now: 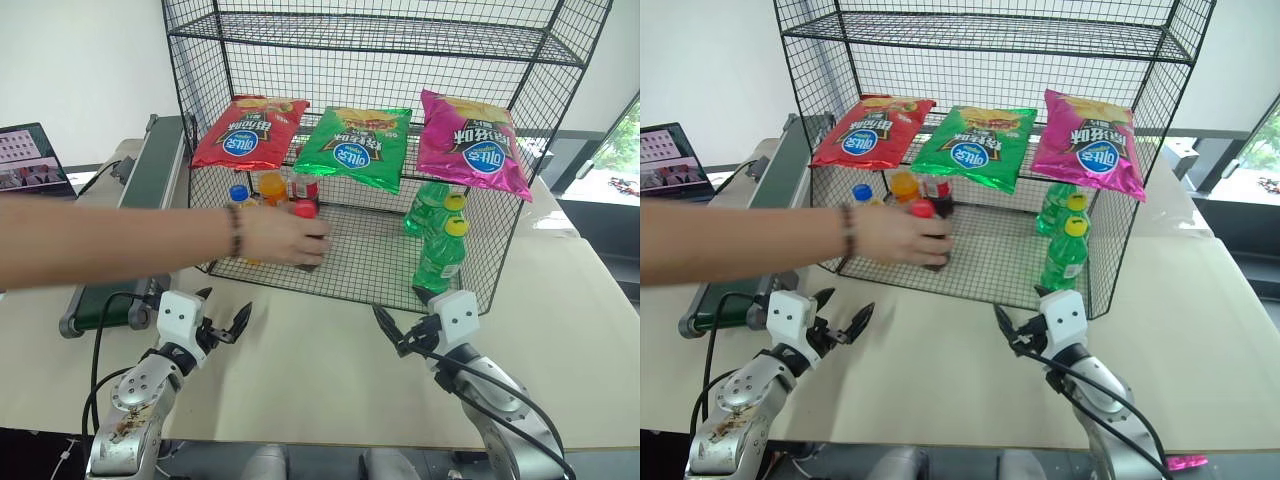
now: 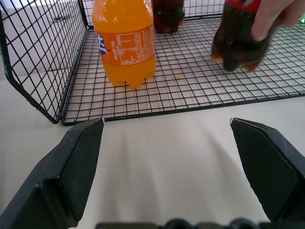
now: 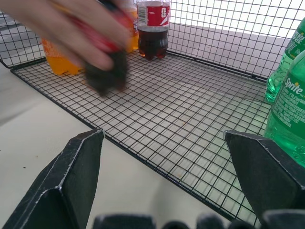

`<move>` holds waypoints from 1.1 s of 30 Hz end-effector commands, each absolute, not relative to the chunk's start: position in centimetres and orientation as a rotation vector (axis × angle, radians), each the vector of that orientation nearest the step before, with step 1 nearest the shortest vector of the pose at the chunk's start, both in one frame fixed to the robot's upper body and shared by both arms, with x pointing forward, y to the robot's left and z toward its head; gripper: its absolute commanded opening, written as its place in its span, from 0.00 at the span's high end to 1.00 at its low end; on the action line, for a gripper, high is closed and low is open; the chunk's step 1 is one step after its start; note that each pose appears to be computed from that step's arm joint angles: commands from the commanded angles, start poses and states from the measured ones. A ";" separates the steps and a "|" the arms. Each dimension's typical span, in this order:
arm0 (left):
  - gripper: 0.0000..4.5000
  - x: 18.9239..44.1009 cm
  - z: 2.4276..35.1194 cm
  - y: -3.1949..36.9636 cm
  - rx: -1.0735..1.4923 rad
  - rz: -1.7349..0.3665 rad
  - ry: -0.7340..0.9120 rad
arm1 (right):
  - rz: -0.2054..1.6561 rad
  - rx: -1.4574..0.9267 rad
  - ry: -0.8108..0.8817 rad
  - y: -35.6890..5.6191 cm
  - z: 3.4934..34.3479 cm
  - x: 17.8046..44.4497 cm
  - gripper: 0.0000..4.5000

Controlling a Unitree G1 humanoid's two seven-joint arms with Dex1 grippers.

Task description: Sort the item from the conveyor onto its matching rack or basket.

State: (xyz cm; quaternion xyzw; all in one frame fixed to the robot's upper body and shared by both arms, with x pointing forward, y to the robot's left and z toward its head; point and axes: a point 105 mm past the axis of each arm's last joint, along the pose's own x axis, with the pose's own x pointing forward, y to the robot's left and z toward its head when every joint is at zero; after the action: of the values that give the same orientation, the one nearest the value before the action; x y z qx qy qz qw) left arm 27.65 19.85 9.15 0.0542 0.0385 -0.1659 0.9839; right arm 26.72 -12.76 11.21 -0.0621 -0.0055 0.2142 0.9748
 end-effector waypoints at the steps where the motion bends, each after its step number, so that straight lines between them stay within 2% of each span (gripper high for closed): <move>1: 0.00 27.6 9.8 19.9 0.137 -0.341 0.056 | 0.430 -0.124 -0.065 -12.6 12.2 26.6 0.01; 27: 0.00 27.4 10.0 20.2 0.134 -0.321 0.048 | 0.445 -0.119 -0.073 -12.3 12.4 26.8 0.01; 33: 0.00 26.5 11.9 21.8 0.098 -0.265 -0.006 | 0.583 -0.093 -0.102 -11.8 13.9 26.8 0.01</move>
State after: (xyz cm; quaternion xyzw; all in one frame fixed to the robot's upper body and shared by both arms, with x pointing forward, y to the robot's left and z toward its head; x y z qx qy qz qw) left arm 26.73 21.50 9.76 0.0480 0.0323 -0.1363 0.9890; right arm 27.04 -12.13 11.90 -0.0553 -0.0178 0.2620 0.9633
